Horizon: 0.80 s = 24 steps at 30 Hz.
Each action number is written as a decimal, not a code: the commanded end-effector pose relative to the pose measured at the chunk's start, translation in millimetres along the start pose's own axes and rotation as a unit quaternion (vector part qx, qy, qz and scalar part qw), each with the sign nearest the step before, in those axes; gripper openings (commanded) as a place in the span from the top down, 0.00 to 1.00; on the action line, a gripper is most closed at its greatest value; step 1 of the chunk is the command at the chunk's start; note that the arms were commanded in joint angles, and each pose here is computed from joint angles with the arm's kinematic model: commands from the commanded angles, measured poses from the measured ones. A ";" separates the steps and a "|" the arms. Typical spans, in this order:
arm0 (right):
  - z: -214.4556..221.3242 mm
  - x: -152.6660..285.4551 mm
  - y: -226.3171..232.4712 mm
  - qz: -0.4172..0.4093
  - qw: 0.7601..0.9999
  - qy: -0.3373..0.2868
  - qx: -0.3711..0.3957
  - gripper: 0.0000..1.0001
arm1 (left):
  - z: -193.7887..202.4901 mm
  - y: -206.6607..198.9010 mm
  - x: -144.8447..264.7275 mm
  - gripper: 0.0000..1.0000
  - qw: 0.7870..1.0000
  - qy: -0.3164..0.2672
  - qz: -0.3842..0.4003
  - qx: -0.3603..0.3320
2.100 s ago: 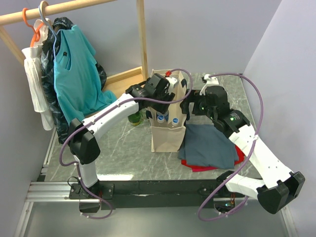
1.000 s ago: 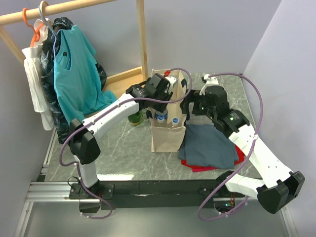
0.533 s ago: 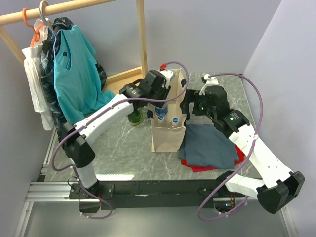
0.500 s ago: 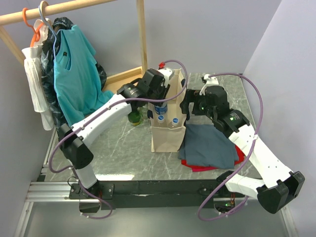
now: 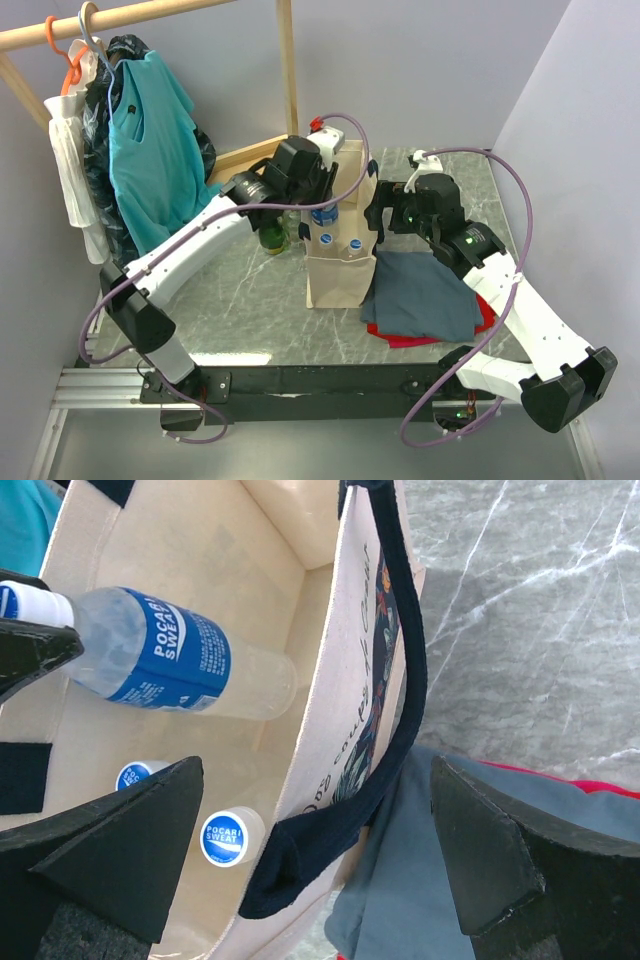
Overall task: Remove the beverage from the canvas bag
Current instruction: Take out the drink from the canvas bag.
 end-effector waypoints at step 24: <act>-14.6 3.5 3.3 -0.012 0.999 -0.031 -0.007 0.00 | -83.0 -4.6 72.9 0.99 0.967 -0.248 0.041 0.053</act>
Point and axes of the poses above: each gripper's point midway between its finger pads, its own x axis back along the fingers, its own y axis along the line the jaws close on, z = x × y, the point moved 7 cm from there along x, back along the fingers, and after that the axes turned 5 degrees about x, right-handed, at the moved point
